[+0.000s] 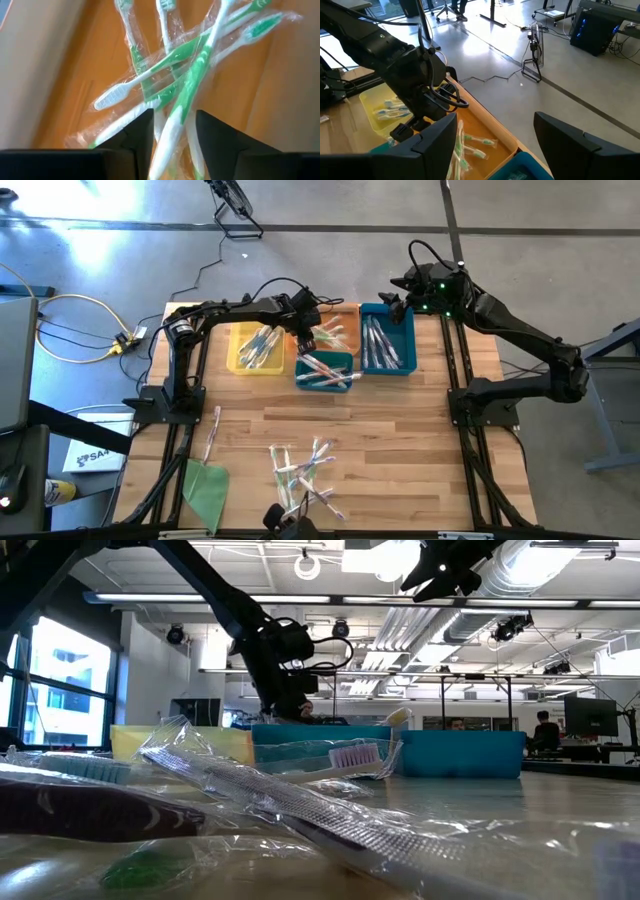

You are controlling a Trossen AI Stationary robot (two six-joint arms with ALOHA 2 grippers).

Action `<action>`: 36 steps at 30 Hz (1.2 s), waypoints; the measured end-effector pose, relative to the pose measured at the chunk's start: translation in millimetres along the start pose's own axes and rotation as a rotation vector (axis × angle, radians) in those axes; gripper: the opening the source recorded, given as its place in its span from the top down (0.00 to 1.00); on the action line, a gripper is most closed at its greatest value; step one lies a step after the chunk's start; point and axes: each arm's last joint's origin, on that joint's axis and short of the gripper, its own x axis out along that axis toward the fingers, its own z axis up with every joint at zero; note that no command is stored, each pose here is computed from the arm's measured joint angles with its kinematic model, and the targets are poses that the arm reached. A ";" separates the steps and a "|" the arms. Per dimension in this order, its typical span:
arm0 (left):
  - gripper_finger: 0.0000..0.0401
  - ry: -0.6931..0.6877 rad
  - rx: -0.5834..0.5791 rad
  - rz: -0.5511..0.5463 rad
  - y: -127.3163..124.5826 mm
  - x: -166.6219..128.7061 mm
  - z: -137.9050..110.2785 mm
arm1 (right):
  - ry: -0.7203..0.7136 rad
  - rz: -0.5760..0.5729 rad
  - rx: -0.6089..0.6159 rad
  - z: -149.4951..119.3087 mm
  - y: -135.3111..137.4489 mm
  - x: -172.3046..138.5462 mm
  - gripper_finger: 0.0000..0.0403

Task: Pick & Place Toothbrushes
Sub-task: Put the purple toothbrush into the blue bin

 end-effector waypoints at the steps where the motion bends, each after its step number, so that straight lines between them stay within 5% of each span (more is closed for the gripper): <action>1: 0.63 0.000 0.000 0.000 0.0 0.0 0.0 | 0.000 0.000 0.000 0.0 -0.1 0.0 0.36; 17: 0.61 -0.049 -0.080 -0.128 -3.3 -7.9 3.8 | 0.000 0.000 -0.001 0.0 0.0 0.0 0.36; 36: 0.61 -0.176 -0.022 -0.132 -17.2 -109.4 14.9 | 0.002 0.003 -0.009 -0.2 0.0 0.0 0.36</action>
